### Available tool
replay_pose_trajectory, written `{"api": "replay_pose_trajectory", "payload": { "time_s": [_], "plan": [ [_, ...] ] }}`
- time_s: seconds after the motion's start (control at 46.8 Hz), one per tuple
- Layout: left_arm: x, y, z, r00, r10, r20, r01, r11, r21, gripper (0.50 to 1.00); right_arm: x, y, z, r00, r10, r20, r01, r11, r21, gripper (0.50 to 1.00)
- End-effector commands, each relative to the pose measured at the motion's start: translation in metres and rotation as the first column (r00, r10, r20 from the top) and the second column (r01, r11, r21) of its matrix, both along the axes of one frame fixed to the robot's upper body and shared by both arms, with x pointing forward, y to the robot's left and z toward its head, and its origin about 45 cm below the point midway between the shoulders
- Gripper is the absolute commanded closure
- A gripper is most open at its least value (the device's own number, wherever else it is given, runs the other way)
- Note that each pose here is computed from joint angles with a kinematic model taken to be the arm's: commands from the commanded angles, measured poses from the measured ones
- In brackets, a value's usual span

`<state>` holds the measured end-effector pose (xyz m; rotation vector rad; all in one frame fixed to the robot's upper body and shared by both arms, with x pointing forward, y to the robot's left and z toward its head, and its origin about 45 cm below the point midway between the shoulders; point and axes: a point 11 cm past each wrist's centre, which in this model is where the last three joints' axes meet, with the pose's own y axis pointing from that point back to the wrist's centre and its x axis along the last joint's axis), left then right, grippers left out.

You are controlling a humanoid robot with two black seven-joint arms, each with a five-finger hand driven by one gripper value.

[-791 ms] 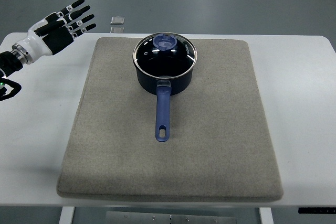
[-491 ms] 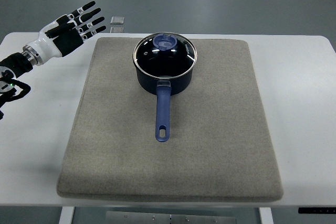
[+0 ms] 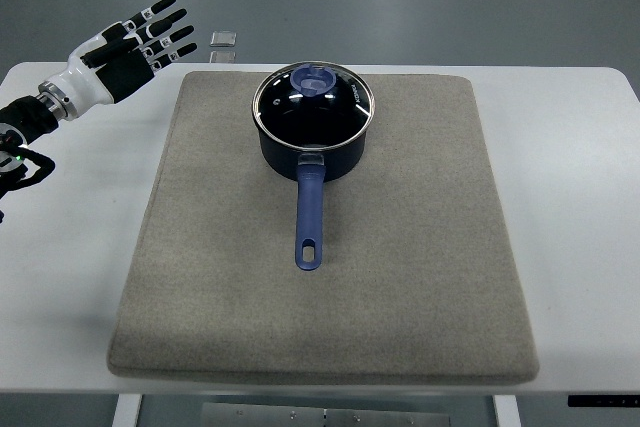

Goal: Open pot lid and place left with left hand
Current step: 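Raise the left hand and move it toward the saucepan lid, then reach the left hand over the pot to the blue lid knob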

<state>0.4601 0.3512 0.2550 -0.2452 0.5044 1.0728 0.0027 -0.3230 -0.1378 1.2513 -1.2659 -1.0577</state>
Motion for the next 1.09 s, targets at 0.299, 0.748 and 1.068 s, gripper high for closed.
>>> {"api": "replay_pose_trajectory", "payload": {
  "time_s": [0.299, 0.748, 1.068],
  "plan": [
    [0.017, -0.001, 0.029, 0.994, -0.094, 0.063, 0.068, 0.938, 0.341, 0.508, 0.000, 0.000, 0.000, 1.000, 0.000, 0.000, 0.000, 1.000, 0.000, 0.583],
    [0.028, -0.017, 0.054, 0.950, -0.295, 0.100, 0.123, 0.651, 0.749, 0.508, 0.000, 0.000, 0.000, 1.000, 0.000, 0.000, 0.000, 1.000, 0.000, 0.583],
    [0.035, -0.047, 0.078, 0.892, -0.441, 0.097, 0.116, 0.432, 0.894, 0.510, 0.000, 0.000, 0.000, 1.000, 0.000, 0.000, 0.000, 1.000, 0.000, 0.583]
  ]
}}
